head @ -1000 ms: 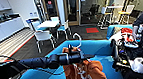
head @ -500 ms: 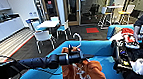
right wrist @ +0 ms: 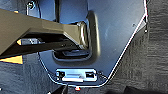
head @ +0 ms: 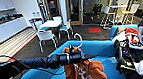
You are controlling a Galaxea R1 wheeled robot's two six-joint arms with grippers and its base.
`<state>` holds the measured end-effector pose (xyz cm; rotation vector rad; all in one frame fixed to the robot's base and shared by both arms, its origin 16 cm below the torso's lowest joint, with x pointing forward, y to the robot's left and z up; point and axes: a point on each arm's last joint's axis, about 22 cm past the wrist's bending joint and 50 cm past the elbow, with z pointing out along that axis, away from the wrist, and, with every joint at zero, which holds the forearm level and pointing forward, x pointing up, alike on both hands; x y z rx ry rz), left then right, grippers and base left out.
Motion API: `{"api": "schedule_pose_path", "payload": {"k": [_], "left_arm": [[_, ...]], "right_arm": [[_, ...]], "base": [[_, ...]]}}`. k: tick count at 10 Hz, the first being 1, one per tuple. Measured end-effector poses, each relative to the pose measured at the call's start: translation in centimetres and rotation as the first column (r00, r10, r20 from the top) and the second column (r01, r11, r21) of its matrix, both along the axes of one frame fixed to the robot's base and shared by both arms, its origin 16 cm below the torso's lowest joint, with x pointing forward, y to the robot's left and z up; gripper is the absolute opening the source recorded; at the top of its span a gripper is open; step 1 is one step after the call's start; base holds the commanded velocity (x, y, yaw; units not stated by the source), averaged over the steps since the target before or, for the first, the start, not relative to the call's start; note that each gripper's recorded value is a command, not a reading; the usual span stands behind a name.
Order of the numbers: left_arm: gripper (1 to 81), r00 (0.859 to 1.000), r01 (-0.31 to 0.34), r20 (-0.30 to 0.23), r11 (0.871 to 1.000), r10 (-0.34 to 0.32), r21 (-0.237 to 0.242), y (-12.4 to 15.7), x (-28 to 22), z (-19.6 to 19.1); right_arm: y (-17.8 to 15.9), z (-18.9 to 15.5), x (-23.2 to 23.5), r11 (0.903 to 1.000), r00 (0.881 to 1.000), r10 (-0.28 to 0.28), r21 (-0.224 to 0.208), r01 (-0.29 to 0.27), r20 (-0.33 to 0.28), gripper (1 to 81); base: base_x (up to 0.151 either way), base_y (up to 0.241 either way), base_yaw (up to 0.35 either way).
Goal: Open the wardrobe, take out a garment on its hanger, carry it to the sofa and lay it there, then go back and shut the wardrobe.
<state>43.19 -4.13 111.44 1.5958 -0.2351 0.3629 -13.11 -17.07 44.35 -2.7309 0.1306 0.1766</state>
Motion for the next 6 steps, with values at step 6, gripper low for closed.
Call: {"api": "schedule_pose_path", "payload": {"k": [6], "left_arm": [[1.0,0.998,-0.063,0.029,0.998,0.062,0.022,-2.3,5.1,-0.4]], "right_arm": [[0.2,-0.3,1.4,1.0,1.0,0.009,0.004,-0.009,0.014,81.1]], "base": [[0.0,0.0,0.0]]}}
